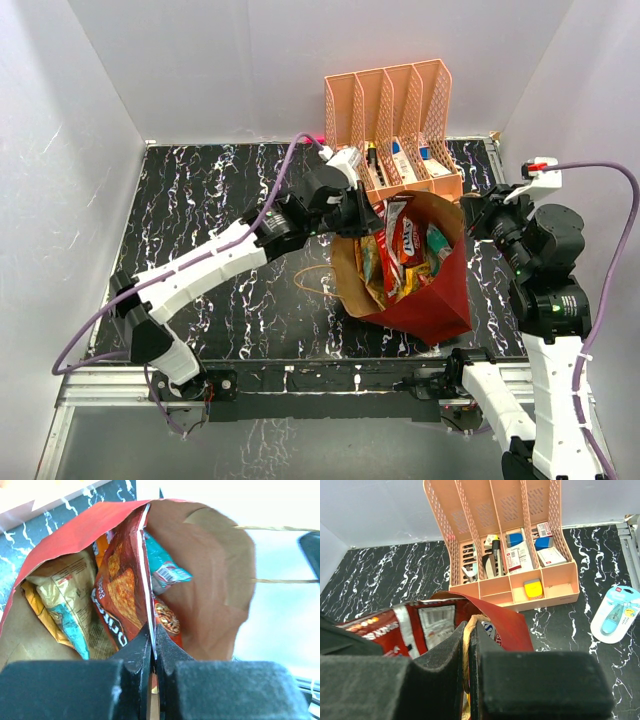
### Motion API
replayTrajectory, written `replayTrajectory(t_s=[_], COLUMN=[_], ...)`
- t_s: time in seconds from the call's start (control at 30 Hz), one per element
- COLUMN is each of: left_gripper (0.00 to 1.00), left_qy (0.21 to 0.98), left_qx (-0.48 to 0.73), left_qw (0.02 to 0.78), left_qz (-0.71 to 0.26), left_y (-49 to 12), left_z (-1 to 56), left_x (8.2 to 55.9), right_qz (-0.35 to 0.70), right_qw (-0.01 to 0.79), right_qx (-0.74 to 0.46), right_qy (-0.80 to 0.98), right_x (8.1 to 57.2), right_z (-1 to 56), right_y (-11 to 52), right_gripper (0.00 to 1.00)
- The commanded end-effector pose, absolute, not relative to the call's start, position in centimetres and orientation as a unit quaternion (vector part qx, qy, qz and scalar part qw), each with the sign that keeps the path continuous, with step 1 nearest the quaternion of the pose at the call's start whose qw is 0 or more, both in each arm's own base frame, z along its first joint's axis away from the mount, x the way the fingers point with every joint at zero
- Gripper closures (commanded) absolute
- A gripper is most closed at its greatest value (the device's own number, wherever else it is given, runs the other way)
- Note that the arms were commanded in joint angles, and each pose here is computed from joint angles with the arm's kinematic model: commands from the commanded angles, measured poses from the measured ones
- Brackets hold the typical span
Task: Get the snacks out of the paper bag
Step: Take out the snack from the paper bag, then place the snack at the center of the board.
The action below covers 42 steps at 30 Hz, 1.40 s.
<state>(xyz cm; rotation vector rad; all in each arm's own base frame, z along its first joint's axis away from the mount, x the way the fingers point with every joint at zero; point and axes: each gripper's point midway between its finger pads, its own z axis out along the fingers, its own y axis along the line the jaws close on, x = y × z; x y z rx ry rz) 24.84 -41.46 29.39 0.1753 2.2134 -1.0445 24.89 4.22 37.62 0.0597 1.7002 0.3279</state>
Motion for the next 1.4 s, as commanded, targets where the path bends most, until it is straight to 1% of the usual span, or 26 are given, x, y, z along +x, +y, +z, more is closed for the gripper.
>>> replayTrajectory(t_s=[0.0,0.13,0.3,0.37,0.43,0.5,0.6,0.7,0.9,1.0,1.2,1.27,1.37], left_gripper=[1.00,1.00,1.00,1.00,1.00,1.00,1.00,1.00,1.00,1.00,1.00,1.00,1.00], left_qy=[0.799,0.775,0.733,0.728,0.717,0.718,0.729,0.743,0.766,0.754,0.720,0.723,0.752], left_qx=[0.093,0.114,0.135,0.135,0.123,0.111,0.068,0.034,0.010,0.002,-0.009,-0.004,-0.006], left_qw=[0.396,0.444,0.528,0.557,0.593,0.615,0.639,0.647,0.642,0.657,0.693,0.690,0.659], left_qz=[-0.443,-0.435,-0.407,-0.376,-0.345,-0.307,-0.236,-0.164,-0.039,0.002,0.029,0.026,-0.001], left_y=[-39.2,-37.1,-32.6,-30.7,-27.6,-25.1,-21.4,-18.5,-15.3,-14.1,-14.3,-15.0,-15.6], left_z=[37.8,41.8,48.2,49.5,51.5,51.9,51.3,49.9,45.4,44.2,42.8,41.6,38.8], left_x=[23.8,23.4,22.7,23.1,22.8,23.1,24.0,24.8,26.1,26.5,28.3,29.8,33.2], right_qz=[0.122,0.118,0.113,0.114,0.114,0.117,0.118,0.118,0.112,0.112,0.111,0.110,0.104], right_qw=[0.692,0.694,0.694,0.693,0.694,0.694,0.692,0.692,0.690,0.688,0.682,0.681,0.679], right_qx=[0.034,0.038,0.042,0.041,0.041,0.038,0.037,0.037,0.036,0.036,0.033,0.033,0.032], right_qy=[0.711,0.710,0.710,0.710,0.710,0.710,0.711,0.712,0.714,0.716,0.722,0.723,0.726], right_x=[24.8,24.7,24.7,24.7,24.7,24.7,24.7,24.6,24.6,24.6,24.9,24.9,25.0], right_z=[40.1,39.8,39.4,39.4,39.4,39.4,39.3,39.2,38.9,38.7,38.4,38.3,38.2], right_y=[3.2,2.9,2.7,2.8,2.8,2.9,3.0,3.0,2.8,2.8,2.9,2.9,2.7], right_gripper=[0.92,0.92,0.92,0.92,0.92,0.92,0.92,0.92,0.92,0.92,0.92,0.92,0.92])
